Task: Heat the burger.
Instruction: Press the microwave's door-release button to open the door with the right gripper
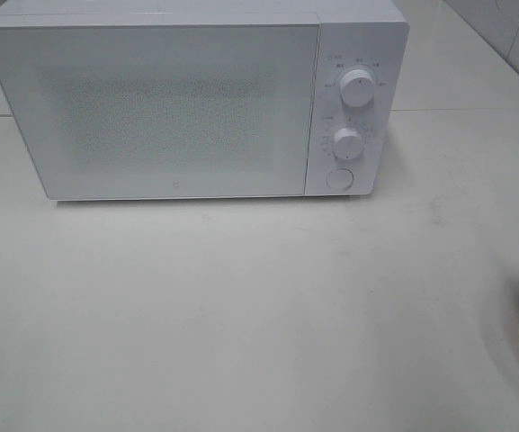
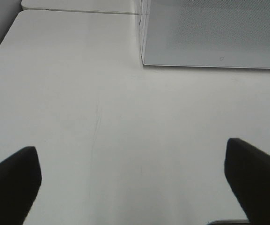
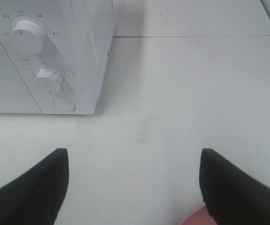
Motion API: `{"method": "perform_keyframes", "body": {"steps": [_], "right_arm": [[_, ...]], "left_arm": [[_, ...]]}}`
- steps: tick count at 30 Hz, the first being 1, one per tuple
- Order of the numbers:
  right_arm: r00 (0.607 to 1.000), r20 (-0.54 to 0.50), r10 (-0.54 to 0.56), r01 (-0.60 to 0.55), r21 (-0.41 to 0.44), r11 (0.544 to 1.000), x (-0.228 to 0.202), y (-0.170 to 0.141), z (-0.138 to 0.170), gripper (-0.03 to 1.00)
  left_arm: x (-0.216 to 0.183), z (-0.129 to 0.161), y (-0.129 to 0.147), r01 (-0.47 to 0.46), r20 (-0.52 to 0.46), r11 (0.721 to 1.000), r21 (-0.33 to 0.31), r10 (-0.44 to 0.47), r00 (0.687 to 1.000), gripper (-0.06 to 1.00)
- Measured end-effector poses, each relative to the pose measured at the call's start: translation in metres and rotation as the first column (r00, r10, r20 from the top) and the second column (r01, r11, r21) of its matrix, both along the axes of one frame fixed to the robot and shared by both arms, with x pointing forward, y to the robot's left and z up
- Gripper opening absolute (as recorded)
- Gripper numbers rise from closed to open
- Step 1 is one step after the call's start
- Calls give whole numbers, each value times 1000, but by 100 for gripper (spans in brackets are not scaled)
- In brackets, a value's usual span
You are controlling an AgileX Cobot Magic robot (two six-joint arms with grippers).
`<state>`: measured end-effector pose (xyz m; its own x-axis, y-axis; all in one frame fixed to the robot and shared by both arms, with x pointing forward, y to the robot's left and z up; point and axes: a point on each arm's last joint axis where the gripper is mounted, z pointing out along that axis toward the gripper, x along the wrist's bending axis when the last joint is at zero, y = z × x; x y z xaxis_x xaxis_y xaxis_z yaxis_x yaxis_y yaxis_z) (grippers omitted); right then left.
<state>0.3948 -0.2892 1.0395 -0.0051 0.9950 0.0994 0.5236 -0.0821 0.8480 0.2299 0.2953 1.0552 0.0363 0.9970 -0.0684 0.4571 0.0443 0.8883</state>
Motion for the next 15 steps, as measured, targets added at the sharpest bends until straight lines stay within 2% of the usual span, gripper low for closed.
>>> {"method": "perform_keyframes", "body": {"steps": [4,8,9,10,13,15], "right_arm": [[1000,28,-2,2,-6,1000,4,0,-19,75],[997,78,-4,5,-6,1000,7,0,-24,75],[994,107,-6,6,-4,1000,7,-1,-26,75],[984,179,-9,9,-1,1000,8,-1,-28,75],[978,211,-10,10,0,1000,9,-1,-29,75],[956,294,-14,14,4,1000,11,-1,-35,75]], "left_arm": [[0,0,0,0,0,1000,0,0,1000,99],[0,0,0,0,0,1000,0,0,1000,99],[0,0,0,0,0,1000,0,0,1000,99],[0,0,0,0,0,1000,0,0,1000,99],[0,0,0,0,0,1000,0,0,1000,99],[0,0,0,-1,0,1000,1,1,1000,99]]}}
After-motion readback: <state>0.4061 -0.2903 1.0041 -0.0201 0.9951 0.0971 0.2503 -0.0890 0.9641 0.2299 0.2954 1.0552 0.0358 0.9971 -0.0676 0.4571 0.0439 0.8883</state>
